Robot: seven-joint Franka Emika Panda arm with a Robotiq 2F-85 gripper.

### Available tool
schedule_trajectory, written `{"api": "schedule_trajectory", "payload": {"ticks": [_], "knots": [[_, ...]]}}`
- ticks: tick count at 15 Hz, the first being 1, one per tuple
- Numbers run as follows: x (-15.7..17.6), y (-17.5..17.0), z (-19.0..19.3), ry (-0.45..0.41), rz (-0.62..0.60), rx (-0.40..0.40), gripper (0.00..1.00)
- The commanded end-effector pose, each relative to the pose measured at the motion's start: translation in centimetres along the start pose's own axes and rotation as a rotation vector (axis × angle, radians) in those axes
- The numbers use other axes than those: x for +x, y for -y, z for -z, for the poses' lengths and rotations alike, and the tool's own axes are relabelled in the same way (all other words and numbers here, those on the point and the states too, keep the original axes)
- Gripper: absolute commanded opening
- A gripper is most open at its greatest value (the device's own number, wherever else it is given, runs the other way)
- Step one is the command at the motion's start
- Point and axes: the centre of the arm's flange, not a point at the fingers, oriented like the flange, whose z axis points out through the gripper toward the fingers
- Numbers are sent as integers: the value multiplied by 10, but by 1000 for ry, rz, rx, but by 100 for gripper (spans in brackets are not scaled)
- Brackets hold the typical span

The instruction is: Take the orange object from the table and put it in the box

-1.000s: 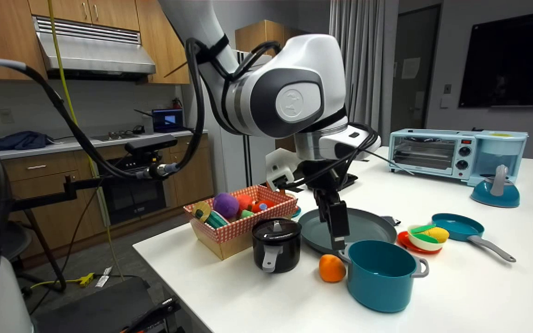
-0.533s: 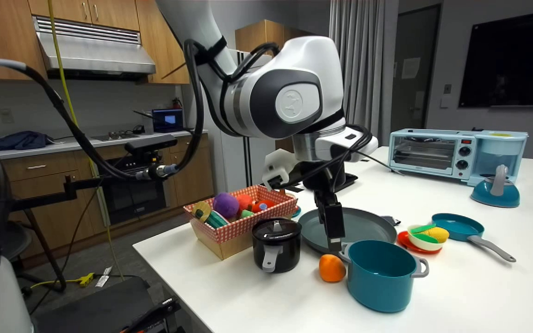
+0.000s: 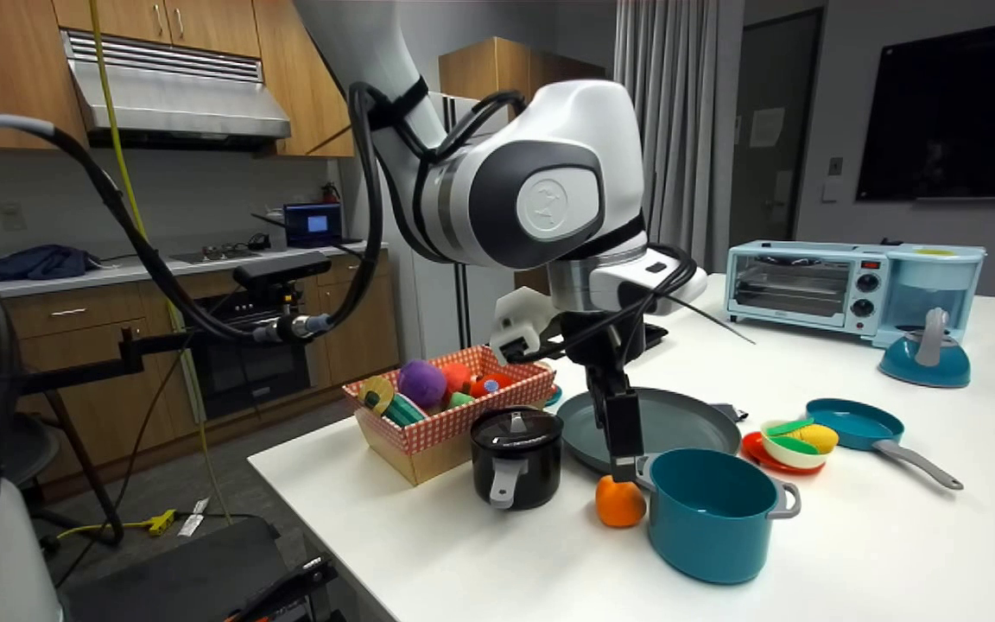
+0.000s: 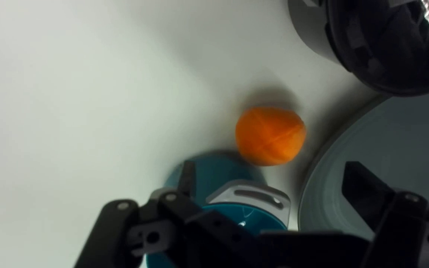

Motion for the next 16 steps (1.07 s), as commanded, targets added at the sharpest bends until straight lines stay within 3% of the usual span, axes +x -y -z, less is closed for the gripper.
{"api": "schedule_trajectory", "payload": {"ticks": [1,16], "knots": [[6,-3,-11,8,-10,1,100],[24,-6,-51,71,-33,-6,100]]}}
